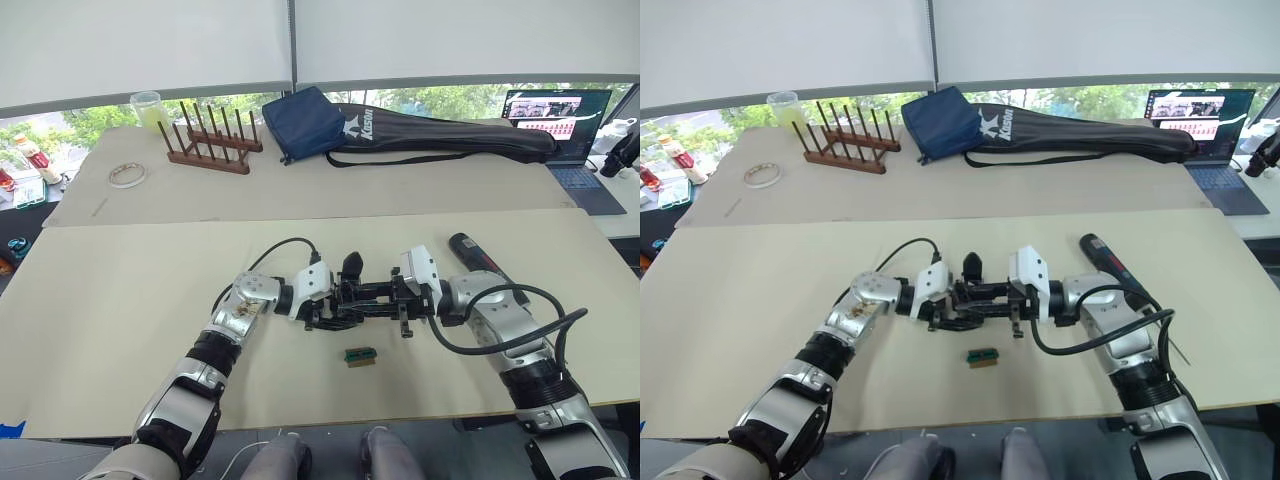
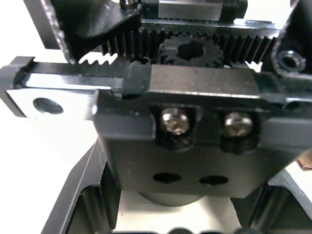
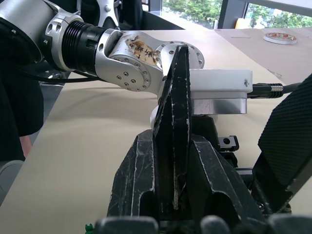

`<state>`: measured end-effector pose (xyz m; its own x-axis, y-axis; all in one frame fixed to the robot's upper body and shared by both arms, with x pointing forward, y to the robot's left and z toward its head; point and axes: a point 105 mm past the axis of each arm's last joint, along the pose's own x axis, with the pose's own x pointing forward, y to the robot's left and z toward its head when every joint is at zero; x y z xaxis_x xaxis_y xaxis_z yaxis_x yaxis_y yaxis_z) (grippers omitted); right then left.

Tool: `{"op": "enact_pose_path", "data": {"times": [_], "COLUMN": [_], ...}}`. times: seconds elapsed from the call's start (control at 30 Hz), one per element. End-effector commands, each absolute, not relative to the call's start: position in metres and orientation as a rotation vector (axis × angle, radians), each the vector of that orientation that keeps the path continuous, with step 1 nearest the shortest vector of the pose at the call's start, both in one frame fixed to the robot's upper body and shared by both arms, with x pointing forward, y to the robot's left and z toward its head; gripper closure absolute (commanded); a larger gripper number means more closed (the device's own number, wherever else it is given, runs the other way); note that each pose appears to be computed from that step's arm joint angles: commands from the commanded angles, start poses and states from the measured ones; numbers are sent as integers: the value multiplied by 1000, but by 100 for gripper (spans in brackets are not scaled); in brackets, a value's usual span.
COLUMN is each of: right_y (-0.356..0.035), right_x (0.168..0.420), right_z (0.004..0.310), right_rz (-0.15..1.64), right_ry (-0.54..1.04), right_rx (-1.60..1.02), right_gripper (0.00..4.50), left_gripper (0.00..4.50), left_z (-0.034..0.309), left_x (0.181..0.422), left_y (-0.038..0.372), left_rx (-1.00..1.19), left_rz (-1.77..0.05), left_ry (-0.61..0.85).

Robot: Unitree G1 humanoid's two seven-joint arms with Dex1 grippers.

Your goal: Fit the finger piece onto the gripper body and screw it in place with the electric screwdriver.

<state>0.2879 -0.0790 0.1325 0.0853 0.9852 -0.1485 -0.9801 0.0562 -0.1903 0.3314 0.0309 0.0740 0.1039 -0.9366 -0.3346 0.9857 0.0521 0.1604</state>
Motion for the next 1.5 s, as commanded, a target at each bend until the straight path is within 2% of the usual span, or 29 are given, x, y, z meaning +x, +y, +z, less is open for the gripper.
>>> {"op": "enact_pose_path", "data": {"times": [0.03,0.4,0.87,1.1,1.33,1.5], "right_y": [-86,-94,-95,-94,-89,-83], "right_x": [276,277,278,272,276,276], "right_z": [81,72,73,70,72,85], "right_rz": [1490,1391,1446,1492,1457,1478], "right_ry": [247,253,274,385,356,317], "right_rx": [-197,-159,-197,-197,-228,-258], "right_gripper": [411,411,411,411,411,411], "left_gripper": [213,213,213,213,213,213], "left_z": [92,92,92,92,92,91], "left_x": [336,336,336,336,336,336], "left_y": [31,30,31,29,29,30], "left_rx": [382,379,379,377,375,374], "left_rz": [-1454,-1453,-1450,-1453,-1450,-1449], "left_ry": [81,81,81,77,77,80]}}
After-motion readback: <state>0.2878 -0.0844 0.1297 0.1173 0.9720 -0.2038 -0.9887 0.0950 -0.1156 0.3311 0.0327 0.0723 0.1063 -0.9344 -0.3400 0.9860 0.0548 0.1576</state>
